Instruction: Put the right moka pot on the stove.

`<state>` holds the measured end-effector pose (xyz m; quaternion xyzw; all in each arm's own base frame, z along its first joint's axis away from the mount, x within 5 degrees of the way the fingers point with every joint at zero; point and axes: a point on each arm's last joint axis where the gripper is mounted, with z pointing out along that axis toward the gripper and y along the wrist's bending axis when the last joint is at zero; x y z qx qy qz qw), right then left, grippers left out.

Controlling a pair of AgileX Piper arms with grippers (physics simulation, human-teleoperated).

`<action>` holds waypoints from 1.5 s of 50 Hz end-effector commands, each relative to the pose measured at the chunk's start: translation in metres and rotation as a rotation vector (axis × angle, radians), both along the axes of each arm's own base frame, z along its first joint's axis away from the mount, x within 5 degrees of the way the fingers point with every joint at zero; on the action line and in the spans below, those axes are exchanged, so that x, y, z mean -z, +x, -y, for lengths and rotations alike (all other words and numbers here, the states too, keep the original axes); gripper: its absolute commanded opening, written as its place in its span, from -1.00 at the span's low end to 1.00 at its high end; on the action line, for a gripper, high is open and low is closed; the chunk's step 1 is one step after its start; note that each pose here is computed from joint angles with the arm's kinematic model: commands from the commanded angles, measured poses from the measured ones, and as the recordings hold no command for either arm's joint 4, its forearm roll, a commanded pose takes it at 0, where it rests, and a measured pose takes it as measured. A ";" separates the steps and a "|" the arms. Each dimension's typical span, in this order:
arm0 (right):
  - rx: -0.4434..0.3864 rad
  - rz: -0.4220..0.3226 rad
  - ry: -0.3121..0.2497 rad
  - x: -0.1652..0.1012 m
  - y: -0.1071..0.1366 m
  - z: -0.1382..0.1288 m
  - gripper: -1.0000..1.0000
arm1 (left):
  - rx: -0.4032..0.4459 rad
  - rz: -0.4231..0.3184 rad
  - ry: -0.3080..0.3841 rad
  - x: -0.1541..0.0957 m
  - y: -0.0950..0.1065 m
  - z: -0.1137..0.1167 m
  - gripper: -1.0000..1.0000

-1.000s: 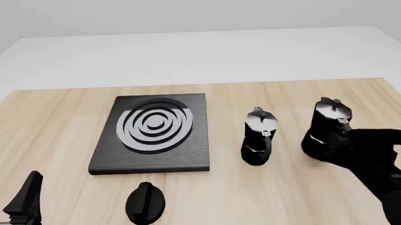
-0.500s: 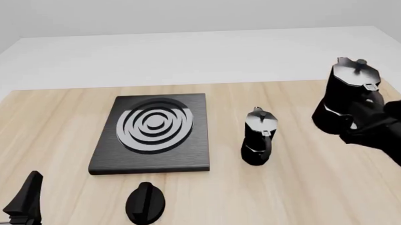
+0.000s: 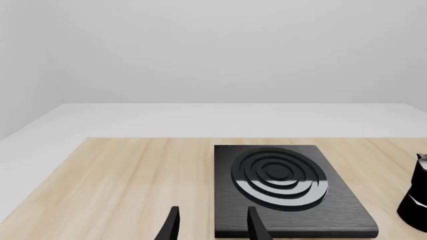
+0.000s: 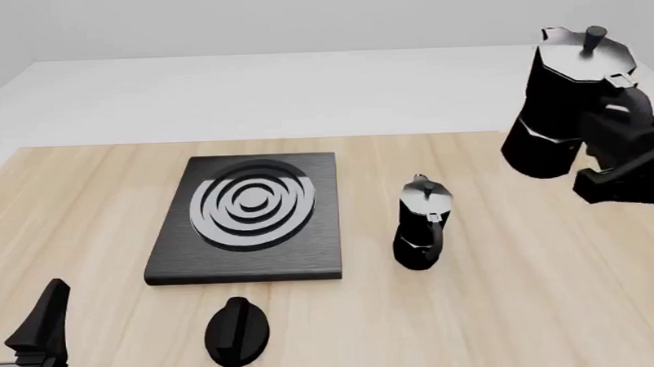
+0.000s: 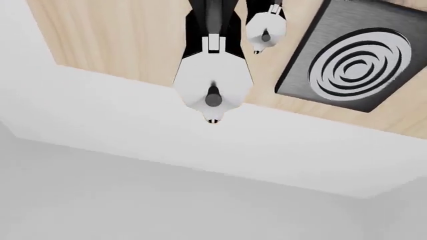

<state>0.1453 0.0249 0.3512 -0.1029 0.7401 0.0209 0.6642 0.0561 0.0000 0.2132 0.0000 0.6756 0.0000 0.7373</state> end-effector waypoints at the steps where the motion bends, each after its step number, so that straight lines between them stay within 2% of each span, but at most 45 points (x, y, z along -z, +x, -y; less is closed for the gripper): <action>1: -0.101 0.072 -0.022 -0.040 -0.003 -0.014 -1.00 | 0.000 0.000 0.000 0.000 0.000 0.000 1.00; 7: -0.154 0.081 -0.034 -0.052 0.007 -0.025 -1.00 | 0.000 0.000 0.000 0.000 0.000 0.000 1.00; 29: -0.299 0.072 -0.056 -0.064 0.061 -0.078 -1.00 | 0.000 0.000 0.000 0.000 0.000 0.000 1.00; 39: -0.381 0.060 -0.041 -0.063 0.087 -0.116 -1.00 | 0.000 0.000 0.000 0.000 0.000 0.000 1.00; 51: -0.439 0.056 -0.032 -0.056 0.113 -0.153 -1.00 | 0.000 0.000 0.000 0.000 0.000 0.000 1.00; 61: -0.475 0.033 -0.017 -0.038 0.136 -0.185 -1.00 | 0.000 0.000 0.000 0.000 0.000 0.000 1.00; 75: -0.525 0.024 -0.024 -0.016 0.152 -0.221 -1.00 | 0.000 0.000 0.000 0.000 0.000 0.000 1.00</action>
